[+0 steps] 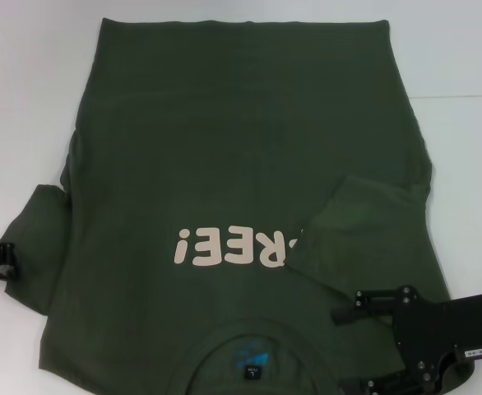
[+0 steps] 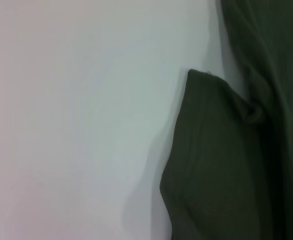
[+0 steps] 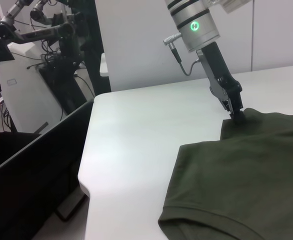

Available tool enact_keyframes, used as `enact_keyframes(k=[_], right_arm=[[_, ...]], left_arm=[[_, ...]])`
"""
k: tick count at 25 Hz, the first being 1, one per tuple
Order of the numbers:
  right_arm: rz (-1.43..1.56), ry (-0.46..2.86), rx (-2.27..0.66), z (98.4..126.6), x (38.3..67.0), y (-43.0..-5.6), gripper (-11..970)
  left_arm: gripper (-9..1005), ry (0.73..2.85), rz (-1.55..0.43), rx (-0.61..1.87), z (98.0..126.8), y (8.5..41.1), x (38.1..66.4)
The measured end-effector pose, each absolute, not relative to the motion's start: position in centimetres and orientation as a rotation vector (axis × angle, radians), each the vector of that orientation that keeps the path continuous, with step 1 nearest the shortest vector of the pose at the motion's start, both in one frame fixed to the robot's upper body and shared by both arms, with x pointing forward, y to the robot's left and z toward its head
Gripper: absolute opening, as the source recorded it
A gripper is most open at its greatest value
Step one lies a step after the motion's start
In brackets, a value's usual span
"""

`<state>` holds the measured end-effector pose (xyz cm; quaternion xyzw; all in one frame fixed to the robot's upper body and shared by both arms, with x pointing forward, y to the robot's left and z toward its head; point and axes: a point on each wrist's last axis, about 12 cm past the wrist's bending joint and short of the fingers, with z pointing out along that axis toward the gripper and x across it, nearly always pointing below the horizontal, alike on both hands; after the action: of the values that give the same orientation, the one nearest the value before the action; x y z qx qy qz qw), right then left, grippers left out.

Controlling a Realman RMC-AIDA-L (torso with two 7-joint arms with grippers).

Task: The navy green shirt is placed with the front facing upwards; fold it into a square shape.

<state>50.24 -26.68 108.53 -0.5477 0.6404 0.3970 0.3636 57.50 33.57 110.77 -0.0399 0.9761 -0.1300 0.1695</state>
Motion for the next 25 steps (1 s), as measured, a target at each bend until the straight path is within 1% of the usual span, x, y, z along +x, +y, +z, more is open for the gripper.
enact_keyframes(k=[9, 19, 25], right_arm=[[1.02, 1.654, -1.4, 108.5, 50.3, -26.7, 869], [1.001, 1.67, -1.387, 108.3, 50.4, -26.8, 870], [1.01, 1.676, -1.381, 108.1, 50.4, -26.7, 870]], left_arm=[[54, 2.759, -0.334, -0.097, 111.2, 33.9, 57.5], [45, 2.664, -0.221, -0.194, 112.4, 37.2, 56.5], [46, 2.608, -0.172, -0.215, 112.7, 38.1, 56.8]])
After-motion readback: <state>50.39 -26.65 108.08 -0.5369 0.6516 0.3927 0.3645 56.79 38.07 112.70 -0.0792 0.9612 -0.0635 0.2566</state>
